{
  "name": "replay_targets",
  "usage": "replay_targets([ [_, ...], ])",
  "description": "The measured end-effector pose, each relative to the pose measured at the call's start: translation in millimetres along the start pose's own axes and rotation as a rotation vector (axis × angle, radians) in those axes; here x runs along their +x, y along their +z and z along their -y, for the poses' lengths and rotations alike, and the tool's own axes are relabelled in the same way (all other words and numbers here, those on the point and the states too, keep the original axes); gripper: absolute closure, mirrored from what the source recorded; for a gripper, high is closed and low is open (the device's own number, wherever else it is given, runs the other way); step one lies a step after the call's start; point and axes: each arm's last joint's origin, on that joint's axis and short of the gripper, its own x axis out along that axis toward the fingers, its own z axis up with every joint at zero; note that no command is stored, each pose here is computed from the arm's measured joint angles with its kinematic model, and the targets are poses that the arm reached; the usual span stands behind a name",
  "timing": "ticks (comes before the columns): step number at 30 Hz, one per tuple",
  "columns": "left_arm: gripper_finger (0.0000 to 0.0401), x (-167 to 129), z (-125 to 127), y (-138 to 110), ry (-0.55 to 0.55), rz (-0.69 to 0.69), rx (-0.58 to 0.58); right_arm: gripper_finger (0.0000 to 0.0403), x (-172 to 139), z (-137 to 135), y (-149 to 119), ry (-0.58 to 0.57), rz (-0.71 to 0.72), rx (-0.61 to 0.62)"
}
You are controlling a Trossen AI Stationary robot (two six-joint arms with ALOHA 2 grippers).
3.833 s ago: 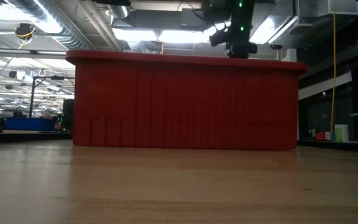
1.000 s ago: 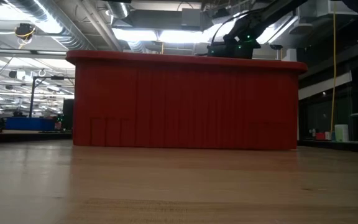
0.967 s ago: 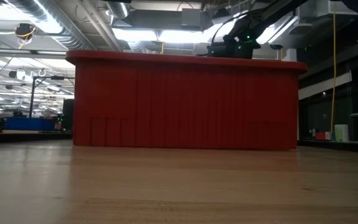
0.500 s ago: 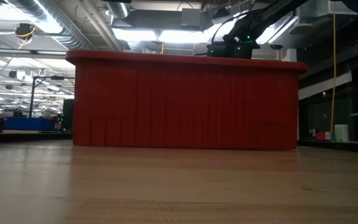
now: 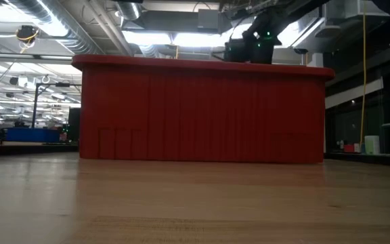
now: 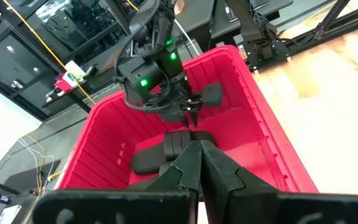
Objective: Pick and place slides into bin
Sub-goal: Return to Home Position
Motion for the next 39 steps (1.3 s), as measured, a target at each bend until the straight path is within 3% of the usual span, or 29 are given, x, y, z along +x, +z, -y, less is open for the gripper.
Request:
replay_targets([
  [6, 0.0399, 0, -2, 3, 0.021, 0.024, 0.007, 0.0314, -35, 7, 8, -0.107, -0.020, 0.076],
  [10, 0.0400, 0, -4, 5, 0.043, 0.050, -0.002, 0.0372, -65, 5, 16, -0.121, 0.007, 0.057],
  [12, 0.0399, -2, -6, 7, 0.080, 0.055, -0.008, 0.0393, -80, 4, 21, -0.132, 0.041, 0.041],
  [16, 0.0400, -14, -9, 11, 0.196, 0.059, -0.038, 0.0397, -114, 2, 30, -0.173, 0.142, -0.014],
  [23, 0.0400, -28, -4, 14, 0.201, 0.088, -0.126, 0.0399, -160, 0, 42, -0.223, 0.346, -0.032],
  [31, 0.0400, -31, 7, 16, 0.125, 0.077, -0.119, 0.0401, -169, -40, 58, -0.133, 0.439, -0.119],
  [39, 0.0400, -23, 22, 3, 0.115, -0.007, -0.114, 0.0401, -143, -88, 75, 0.004, 0.588, -0.217],
])
